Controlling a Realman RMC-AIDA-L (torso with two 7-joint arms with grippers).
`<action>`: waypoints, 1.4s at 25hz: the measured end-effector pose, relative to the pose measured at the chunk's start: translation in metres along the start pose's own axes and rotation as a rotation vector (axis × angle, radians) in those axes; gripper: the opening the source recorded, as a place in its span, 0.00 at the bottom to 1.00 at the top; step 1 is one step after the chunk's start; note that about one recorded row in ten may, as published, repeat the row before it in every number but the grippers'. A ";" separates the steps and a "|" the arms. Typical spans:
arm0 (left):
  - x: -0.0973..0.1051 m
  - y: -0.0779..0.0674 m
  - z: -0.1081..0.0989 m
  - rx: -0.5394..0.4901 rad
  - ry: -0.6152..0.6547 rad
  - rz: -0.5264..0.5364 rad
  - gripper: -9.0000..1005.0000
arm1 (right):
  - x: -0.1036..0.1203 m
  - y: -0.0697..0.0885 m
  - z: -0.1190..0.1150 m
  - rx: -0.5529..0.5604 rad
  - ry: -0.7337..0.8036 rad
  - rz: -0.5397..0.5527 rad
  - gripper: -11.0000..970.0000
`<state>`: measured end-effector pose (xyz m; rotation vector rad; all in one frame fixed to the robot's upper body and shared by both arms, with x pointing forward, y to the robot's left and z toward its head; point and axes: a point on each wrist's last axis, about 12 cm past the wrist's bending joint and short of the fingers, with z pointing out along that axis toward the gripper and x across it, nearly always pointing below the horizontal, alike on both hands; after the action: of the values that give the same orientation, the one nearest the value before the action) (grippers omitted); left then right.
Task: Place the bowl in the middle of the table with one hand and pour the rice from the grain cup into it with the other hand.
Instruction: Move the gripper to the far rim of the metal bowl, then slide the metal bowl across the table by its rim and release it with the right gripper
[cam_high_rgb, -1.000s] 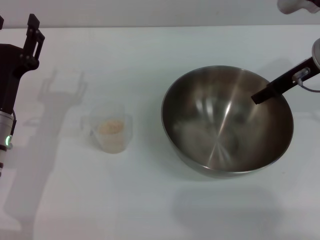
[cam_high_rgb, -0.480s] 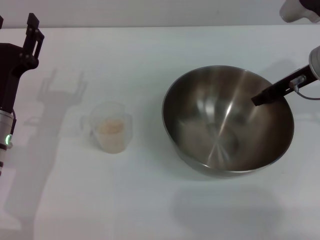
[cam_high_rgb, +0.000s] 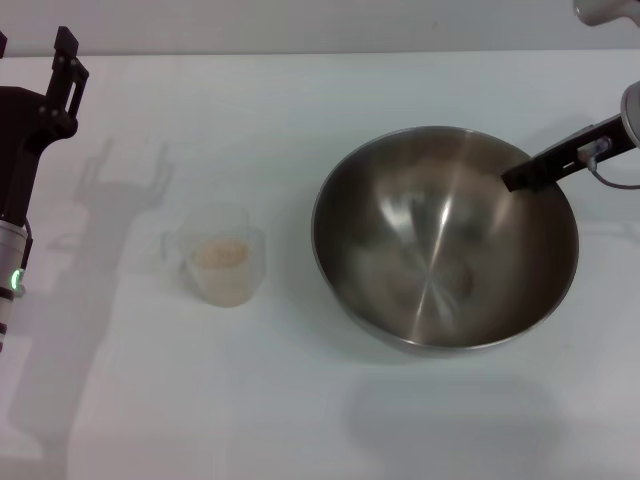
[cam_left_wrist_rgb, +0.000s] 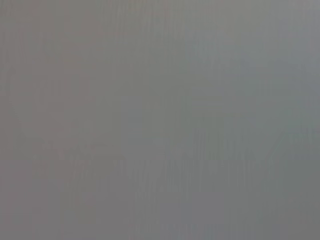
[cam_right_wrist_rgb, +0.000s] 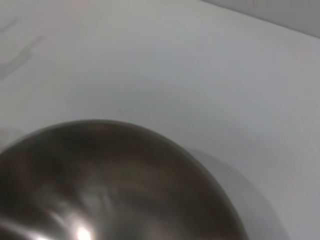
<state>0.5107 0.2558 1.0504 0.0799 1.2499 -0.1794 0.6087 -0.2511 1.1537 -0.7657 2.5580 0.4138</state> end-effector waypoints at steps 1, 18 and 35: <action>0.000 0.000 0.000 0.000 0.000 0.000 0.70 | -0.001 -0.001 -0.002 -0.001 -0.010 0.002 0.04; 0.000 0.000 0.001 0.001 -0.002 0.001 0.70 | -0.009 0.005 -0.014 -0.091 -0.168 -0.035 0.01; 0.000 -0.002 0.001 0.007 -0.002 0.000 0.70 | -0.005 0.009 0.016 -0.102 -0.036 -0.030 0.05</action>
<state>0.5116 0.2540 1.0510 0.0859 1.2473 -0.1842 0.6120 -0.2350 1.1441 -0.8237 2.5044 0.5468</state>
